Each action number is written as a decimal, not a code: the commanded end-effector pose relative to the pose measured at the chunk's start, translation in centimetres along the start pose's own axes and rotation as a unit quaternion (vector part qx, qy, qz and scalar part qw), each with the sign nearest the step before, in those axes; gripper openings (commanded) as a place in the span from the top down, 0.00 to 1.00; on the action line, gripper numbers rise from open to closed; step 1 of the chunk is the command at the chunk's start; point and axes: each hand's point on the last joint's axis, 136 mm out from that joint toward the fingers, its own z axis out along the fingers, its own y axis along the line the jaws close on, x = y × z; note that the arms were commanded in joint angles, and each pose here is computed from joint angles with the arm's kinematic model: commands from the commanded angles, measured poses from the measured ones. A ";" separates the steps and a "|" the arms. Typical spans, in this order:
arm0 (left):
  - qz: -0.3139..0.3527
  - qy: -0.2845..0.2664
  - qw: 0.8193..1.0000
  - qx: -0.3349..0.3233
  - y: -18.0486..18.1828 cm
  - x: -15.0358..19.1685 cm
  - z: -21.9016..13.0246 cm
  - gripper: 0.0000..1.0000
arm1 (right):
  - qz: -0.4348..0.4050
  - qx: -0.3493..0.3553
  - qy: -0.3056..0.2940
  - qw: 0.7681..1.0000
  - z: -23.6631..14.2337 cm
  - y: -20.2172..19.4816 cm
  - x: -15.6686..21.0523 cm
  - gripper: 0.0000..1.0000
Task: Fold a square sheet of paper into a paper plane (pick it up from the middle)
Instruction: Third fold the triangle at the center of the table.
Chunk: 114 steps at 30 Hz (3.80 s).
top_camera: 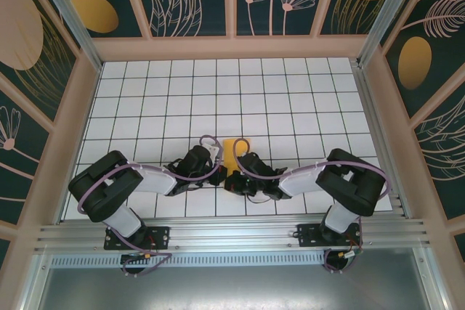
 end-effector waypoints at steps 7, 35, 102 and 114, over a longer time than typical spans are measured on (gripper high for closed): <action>-0.009 0.050 0.997 -0.060 2.8 2.4 0.3 1.00 | 0.003 -0.007 -0.072 0.997 -4.2 -0.7 -6.1 0.97; -0.005 0.057 0.996 -0.071 3.2 2.8 0.2 1.00 | 0.007 0.046 -0.053 0.997 -2.7 -4.3 -8.7 0.96; 0.014 -0.011 1.000 0.023 -5.2 -5.1 -4.0 0.86 | -0.036 0.037 -0.112 0.992 -7.7 -1.1 -12.3 0.82; 0.001 0.015 0.998 -0.056 -1.2 -4.0 -0.4 0.94 | -0.002 0.043 -0.116 0.992 -8.3 -3.6 -10.8 0.70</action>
